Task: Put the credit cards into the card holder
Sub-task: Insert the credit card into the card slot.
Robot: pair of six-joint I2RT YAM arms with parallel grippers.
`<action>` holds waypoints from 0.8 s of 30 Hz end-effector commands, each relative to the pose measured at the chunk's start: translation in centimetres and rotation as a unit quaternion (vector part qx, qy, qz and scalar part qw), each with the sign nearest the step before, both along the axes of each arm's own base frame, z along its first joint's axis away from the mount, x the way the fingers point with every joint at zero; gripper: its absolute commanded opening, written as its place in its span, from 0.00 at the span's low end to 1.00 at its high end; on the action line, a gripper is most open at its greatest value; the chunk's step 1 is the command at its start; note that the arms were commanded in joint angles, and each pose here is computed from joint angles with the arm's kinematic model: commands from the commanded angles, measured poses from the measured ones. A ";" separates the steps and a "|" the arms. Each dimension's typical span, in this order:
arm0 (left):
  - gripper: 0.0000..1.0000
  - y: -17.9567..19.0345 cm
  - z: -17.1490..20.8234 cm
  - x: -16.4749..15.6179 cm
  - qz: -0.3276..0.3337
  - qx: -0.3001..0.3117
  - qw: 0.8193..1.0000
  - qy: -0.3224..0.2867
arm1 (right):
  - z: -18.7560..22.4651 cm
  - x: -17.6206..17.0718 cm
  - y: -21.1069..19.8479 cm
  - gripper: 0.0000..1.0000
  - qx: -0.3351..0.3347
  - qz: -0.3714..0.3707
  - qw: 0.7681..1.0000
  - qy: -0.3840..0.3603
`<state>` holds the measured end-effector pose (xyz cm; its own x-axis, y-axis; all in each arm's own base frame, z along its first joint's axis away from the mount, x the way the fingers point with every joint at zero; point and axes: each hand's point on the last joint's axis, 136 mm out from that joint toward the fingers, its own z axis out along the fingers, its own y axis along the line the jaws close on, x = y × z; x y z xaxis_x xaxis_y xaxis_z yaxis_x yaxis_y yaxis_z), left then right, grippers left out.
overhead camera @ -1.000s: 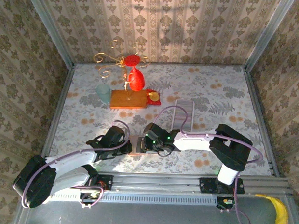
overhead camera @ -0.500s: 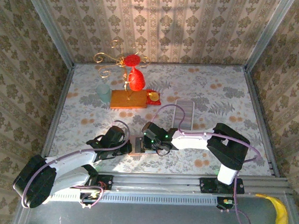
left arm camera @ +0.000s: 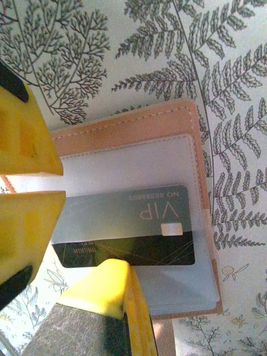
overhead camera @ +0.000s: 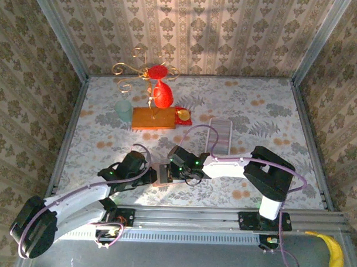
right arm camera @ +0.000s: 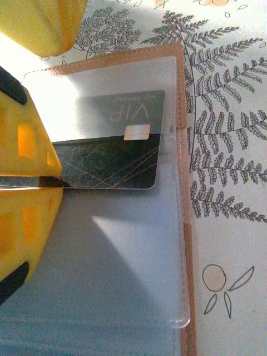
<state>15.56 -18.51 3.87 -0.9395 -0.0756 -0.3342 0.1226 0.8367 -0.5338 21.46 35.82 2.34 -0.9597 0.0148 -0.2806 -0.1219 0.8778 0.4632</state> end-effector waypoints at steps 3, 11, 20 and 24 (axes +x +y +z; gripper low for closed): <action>0.24 1.1 -0.5 -0.3 0.013 0.025 1.000 0.007 | -1.5 -0.5 -0.7 0.14 -0.026 -0.002 1.000 0.010; 0.19 0.6 -2.3 -0.6 0.005 0.028 0.999 0.034 | -0.4 -0.4 0.4 0.14 -0.001 0.007 1.000 0.006; 0.13 0.0 -2.3 -0.5 0.000 0.017 0.999 0.032 | 1.1 -0.5 2.3 0.14 0.036 0.020 0.999 0.002; 0.11 -0.1 -2.5 -0.6 0.000 0.016 0.999 0.034 | 1.4 -0.7 2.8 0.14 0.048 0.023 0.999 0.005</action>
